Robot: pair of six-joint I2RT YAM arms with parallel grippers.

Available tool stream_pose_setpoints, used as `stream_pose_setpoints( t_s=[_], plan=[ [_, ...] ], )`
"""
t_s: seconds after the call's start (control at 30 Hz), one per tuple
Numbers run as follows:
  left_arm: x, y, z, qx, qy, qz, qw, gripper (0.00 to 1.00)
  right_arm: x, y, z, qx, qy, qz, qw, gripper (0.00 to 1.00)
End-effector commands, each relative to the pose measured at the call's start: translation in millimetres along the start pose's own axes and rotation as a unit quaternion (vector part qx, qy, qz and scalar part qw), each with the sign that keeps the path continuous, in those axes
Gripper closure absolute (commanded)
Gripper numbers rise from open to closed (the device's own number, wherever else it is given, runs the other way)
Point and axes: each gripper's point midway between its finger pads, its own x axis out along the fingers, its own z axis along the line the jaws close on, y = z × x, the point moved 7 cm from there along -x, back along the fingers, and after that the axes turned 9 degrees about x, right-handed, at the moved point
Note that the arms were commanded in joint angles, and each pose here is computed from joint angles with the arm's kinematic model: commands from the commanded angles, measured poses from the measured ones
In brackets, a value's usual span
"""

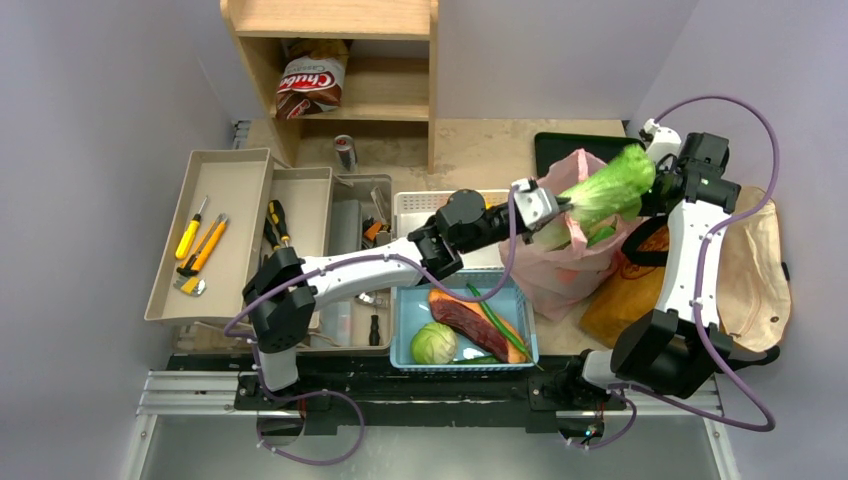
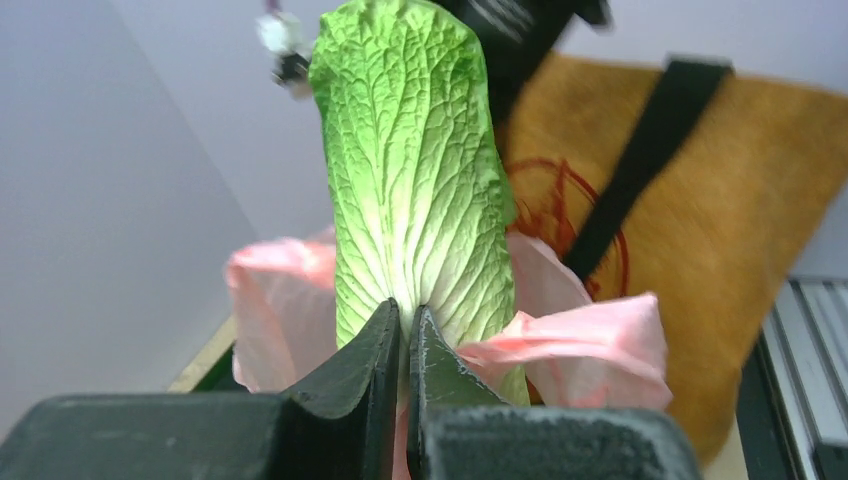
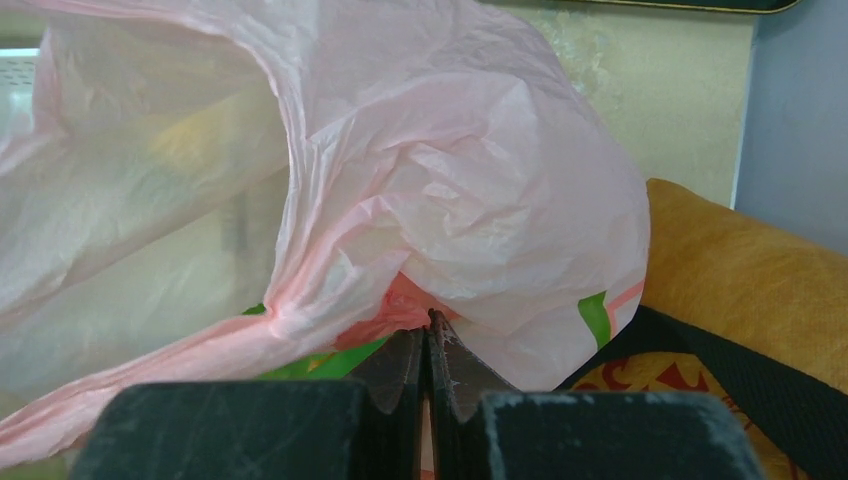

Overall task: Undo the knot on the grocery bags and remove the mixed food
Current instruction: Pick up the fake vegetable from the takeout bag.

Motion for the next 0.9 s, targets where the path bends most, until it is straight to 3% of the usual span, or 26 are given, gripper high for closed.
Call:
stream_pose_setpoints(
  t_s=[0.0, 0.17, 0.27, 0.37, 0.67, 0.87],
  plan=[
    [0.4, -88.9, 71.2, -0.027, -0.162, -0.099, 0.981, 1.0, -11.0, 6.8, 11.0, -0.018, -0.041, 0.008, 0.999, 1.0],
    [3.8, -34.6, 64.9, -0.079, -0.173, -0.021, 0.981, 1.0, -24.2, 0.9, 32.0, -0.022, -0.119, -0.003, 0.993, 1.0],
    [0.9, -3.0, 77.4, -0.152, -0.222, 0.029, 0.963, 1.0, -29.5, -2.1, 37.0, -0.025, -0.135, -0.007, 0.99, 1.0],
    [-4.2, 3.1, 99.8, -0.187, -0.273, 0.045, 0.942, 1.0, -31.3, -1.0, 33.3, -0.038, -0.119, -0.006, 0.992, 1.0],
    [20.3, -38.7, 153.1, -0.164, -0.298, -0.022, 0.94, 1.0, -21.3, 13.8, 18.7, -0.064, -0.077, 0.015, 0.995, 1.0],
    [33.5, -93.4, 199.7, -0.129, -0.324, -0.098, 0.932, 1.0, -22.5, 13.7, 18.0, -0.07, -0.073, 0.013, 0.995, 1.0]
  ],
)
